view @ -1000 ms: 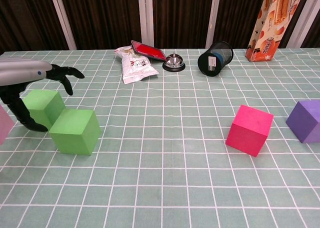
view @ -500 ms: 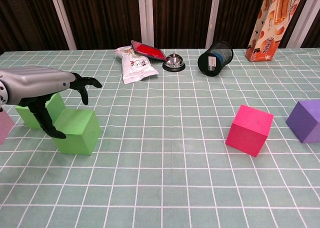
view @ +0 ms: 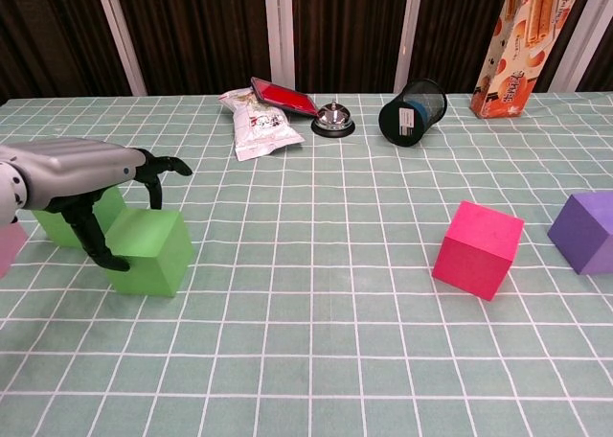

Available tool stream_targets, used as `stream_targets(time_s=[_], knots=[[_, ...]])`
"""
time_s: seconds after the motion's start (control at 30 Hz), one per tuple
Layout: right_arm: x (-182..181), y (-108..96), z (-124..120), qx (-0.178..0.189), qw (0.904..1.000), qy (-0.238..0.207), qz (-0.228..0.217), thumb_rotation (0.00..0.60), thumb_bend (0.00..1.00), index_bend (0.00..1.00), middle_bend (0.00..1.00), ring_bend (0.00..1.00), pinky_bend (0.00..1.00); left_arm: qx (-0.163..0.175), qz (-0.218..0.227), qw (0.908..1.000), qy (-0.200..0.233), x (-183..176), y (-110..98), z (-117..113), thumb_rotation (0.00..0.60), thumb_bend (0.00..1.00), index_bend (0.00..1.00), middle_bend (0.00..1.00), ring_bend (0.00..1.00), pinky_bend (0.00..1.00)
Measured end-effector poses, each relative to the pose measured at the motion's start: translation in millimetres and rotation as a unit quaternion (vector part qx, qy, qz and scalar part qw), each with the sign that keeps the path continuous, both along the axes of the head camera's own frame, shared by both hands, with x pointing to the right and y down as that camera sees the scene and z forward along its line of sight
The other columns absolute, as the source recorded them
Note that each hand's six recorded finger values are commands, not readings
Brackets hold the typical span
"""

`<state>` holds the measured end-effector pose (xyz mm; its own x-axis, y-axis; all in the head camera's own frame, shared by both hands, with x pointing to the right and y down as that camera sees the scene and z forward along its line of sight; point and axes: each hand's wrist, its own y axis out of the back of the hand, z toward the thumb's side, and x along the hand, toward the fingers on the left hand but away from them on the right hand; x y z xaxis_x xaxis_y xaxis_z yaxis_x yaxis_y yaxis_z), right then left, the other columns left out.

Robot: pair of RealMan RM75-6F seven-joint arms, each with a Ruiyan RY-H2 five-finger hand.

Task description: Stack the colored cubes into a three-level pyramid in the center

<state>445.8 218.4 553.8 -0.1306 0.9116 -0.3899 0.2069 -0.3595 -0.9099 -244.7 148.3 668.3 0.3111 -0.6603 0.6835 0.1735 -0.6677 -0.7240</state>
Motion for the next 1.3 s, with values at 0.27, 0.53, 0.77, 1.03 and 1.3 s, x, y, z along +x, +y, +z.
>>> stream_targets(time_s=[0.27,0.53,0.77,1.03,1.3], knots=[[0.0,0.0,0.8,-0.002,1.0000,-0.003,0.005,0.600,0.34,0.00,0.00,0.00,0.00,0.006,-0.004,0.9998,0.020,13.7,-1.5,4.5,0.600,0.20,0.08,0.42,0.09,0.13],[0.9,0.0,1.6,-0.006,0.9999,-0.007,0.011,0.600,0.34,0.00,0.00,0.00,0.00,0.036,-0.015,0.9980,0.050,36.3,-22.0,-13.8,0.600,0.20,0.09,0.42,0.09,0.13],[0.2,-0.1,3.8,-0.013,0.9998,-0.011,0.014,0.600,0.34,0.00,0.00,0.00,0.00,0.039,-0.034,0.9970,0.057,62.8,-47.2,-16.5,0.600,0.20,0.10,0.42,0.09,0.13],[0.2,0.0,7.9,-0.023,0.9993,-0.018,0.022,0.600,0.34,0.00,0.00,0.00,0.00,0.045,-0.042,0.9969,0.048,107.3,-84.0,-2.8,0.600,0.20,0.11,0.42,0.09,0.13],[3.6,-0.9,8.7,-0.029,0.9986,-0.026,0.036,0.600,0.34,0.00,0.00,0.00,0.00,0.033,-0.044,0.9982,0.023,147.7,-101.9,21.8,0.600,0.20,0.11,0.42,0.09,0.13]])
